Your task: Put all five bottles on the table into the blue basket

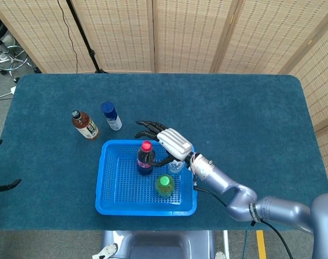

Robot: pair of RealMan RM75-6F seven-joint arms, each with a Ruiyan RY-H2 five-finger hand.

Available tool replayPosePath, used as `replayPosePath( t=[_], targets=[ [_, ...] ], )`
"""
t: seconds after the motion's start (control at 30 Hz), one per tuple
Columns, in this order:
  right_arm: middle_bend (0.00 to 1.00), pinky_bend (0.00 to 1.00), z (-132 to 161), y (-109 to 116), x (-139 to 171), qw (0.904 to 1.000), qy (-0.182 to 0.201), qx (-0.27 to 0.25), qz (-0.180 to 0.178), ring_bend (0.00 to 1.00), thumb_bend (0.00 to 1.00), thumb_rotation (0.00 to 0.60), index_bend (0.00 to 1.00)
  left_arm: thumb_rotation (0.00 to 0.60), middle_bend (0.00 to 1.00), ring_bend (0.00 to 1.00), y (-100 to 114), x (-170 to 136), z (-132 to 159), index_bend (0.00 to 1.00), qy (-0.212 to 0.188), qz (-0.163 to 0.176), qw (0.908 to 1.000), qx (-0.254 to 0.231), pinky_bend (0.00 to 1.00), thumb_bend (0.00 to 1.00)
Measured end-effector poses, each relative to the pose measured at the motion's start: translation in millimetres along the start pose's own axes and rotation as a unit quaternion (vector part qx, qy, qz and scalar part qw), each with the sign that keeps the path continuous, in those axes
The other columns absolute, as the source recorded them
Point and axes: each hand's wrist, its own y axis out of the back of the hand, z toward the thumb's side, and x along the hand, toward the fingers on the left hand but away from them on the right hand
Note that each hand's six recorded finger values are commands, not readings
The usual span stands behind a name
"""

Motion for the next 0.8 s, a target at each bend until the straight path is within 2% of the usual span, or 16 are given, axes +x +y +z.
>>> replayPosePath(
  t=[0.23, 0.43, 0.63, 0.7, 0.8],
  targets=[
    [0.0, 0.01, 12, 31, 13, 0.9995, 0.0, 0.016, -0.028, 0.0, 0.08, 0.6, 0.09, 0.6, 0.0, 0.0, -1, 1, 6, 0.0, -0.014, -0.001, 0.9999, -0.004, 0.0, 0.04],
    [0.0, 0.01, 10, 81, 44, 0.9932, -0.02, 0.059, -0.098, 0.0, 0.0, 0.6, 0.07, 0.6, 0.0, 0.0, 4, 12, 17, 0.0, -0.045, 0.009, 0.9983, -0.037, 0.0, 0.04],
    [0.0, 0.0, -8, 123, 106, 0.9786, -0.073, 0.12, -0.15, 0.0, 0.0, 0.6, 0.03, 0.6, 0.0, 0.0, 4, 41, 27, 0.0, -0.071, 0.013, 0.9948, -0.072, 0.0, 0.01],
    [0.0, 0.0, -15, 127, 131, 0.9722, -0.091, 0.147, -0.158, 0.0, 0.0, 0.6, 0.03, 0.6, 0.0, 0.0, 3, 51, 29, 0.0, -0.079, 0.013, 0.9928, -0.089, 0.0, 0.0],
    [0.0, 0.0, -30, 120, 165, 0.9653, -0.119, 0.177, -0.151, 0.0, 0.0, 0.6, 0.02, 0.6, 0.0, 0.0, -2, 65, 32, 0.0, -0.087, 0.008, 0.99, -0.111, 0.0, 0.0]
  ],
)
